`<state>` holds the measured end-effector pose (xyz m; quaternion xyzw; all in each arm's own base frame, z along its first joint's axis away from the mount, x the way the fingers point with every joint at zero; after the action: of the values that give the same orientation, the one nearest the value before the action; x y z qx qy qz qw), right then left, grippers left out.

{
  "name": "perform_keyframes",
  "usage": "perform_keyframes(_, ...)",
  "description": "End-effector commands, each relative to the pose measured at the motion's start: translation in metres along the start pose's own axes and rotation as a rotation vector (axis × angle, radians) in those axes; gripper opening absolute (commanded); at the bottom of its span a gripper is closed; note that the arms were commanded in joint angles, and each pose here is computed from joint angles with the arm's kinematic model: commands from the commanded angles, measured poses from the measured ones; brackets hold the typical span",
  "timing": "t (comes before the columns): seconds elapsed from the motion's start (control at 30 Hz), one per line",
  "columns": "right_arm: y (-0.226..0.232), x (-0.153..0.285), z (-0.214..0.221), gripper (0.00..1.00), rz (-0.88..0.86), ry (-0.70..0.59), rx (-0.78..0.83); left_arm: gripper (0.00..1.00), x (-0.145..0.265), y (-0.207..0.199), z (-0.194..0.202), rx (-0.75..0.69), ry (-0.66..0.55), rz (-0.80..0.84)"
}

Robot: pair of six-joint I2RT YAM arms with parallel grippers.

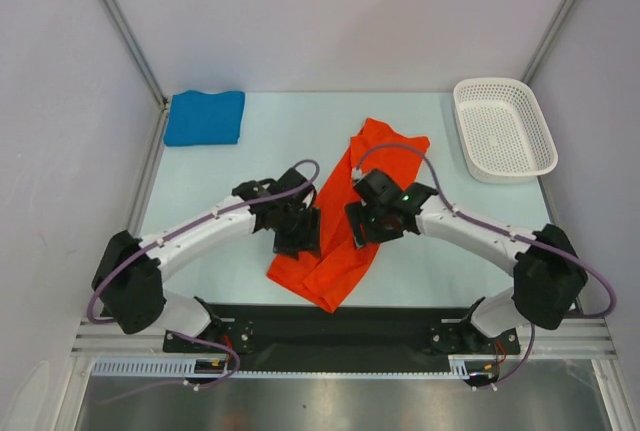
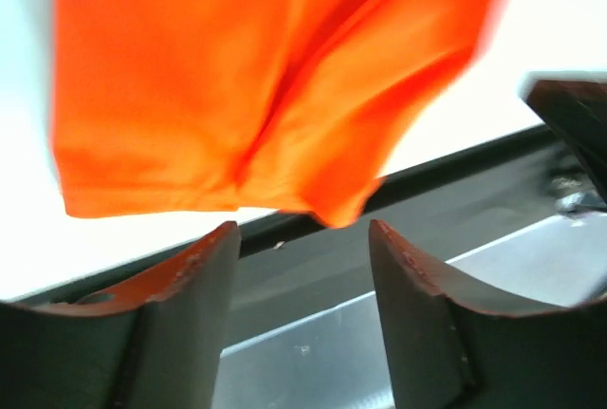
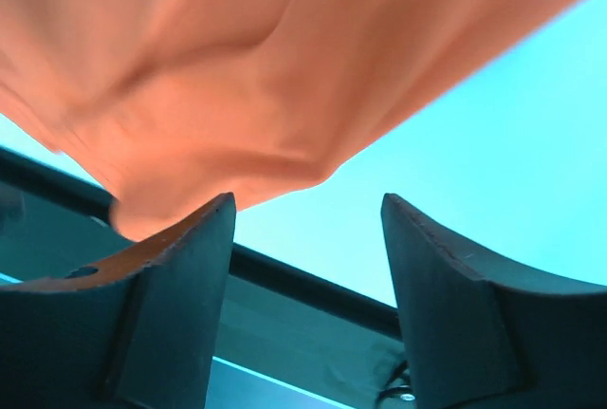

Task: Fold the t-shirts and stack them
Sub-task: Fold the tshirt

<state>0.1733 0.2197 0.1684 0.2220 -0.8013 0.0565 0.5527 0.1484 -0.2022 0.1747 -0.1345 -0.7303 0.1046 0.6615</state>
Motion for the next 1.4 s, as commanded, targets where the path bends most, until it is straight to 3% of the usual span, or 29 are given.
perform_keyframes(0.0, -0.02, 0.027, -0.034, 0.7, 0.027, -0.147, -0.195, 0.64, 0.056, -0.028, -0.03, -0.132, -0.224, 0.087)
perform_keyframes(0.2, -0.089, 0.029, -0.093, 0.7, 0.165, -0.351, -0.46, 0.68, 0.075, -0.065, -0.091, -0.344, -0.417, 0.204)
perform_keyframes(0.3, -0.12, 0.032, -0.126, 0.64, 0.216, -0.471, -0.543, 0.58, 0.076, -0.085, -0.142, -0.413, -0.488, 0.316)
perform_keyframes(0.33, -0.13, 0.02, -0.135, 0.63, 0.238, -0.462, -0.559, 0.57, 0.052, -0.088, -0.159, -0.42, -0.456, 0.307)
perform_keyframes(0.43, -0.157, 0.007, -0.166, 0.61, 0.272, -0.45, -0.589, 0.55, 0.048, -0.109, -0.202, -0.496, -0.543, 0.339)
perform_keyframes(0.47, -0.164, 0.002, -0.171, 0.6, 0.29, -0.438, -0.595, 0.54, 0.02, -0.111, -0.219, -0.502, -0.526, 0.327)
perform_keyframes(0.53, -0.179, -0.008, -0.186, 0.56, 0.332, -0.433, -0.599, 0.46, 0.019, -0.127, -0.242, -0.546, -0.579, 0.358)
perform_keyframes(0.57, -0.184, -0.01, -0.189, 0.56, 0.345, -0.436, -0.596, 0.4, -0.014, -0.124, -0.255, -0.539, -0.538, 0.34)
perform_keyframes(0.63, -0.199, -0.014, -0.196, 0.57, 0.362, -0.453, -0.591, 0.39, -0.018, -0.135, -0.276, -0.557, -0.572, 0.381)
perform_keyframes(0.8, -0.229, -0.038, -0.192, 0.58, 0.389, -0.394, -0.615, 0.4, -0.066, -0.134, -0.315, -0.477, -0.571, 0.464)
perform_keyframes(1.07, -0.247, -0.054, -0.183, 0.61, 0.359, -0.374, -0.591, 0.35, -0.13, -0.118, -0.32, -0.298, -0.437, 0.559)
perform_keyframes(1.23, -0.254, -0.081, -0.187, 0.65, 0.267, -0.358, -0.572, 0.34, -0.14, -0.094, -0.331, -0.158, -0.437, 0.501)
perform_keyframes(1.37, -0.257, -0.101, -0.192, 0.65, 0.234, -0.341, -0.573, 0.34, -0.146, -0.072, -0.345, -0.032, -0.419, 0.544)
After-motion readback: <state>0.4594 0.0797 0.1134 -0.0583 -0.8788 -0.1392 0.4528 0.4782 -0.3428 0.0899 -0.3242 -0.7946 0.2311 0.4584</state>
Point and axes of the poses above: each gripper's point midway between its finger pads, its own x axis back along the fingers, its own y axis along the line the jaws close on, z = x × y, the point moved 9 cm from there along x, back along the fingers, and after that the axes turned 2 degrees about x, right-handed, at the moved point
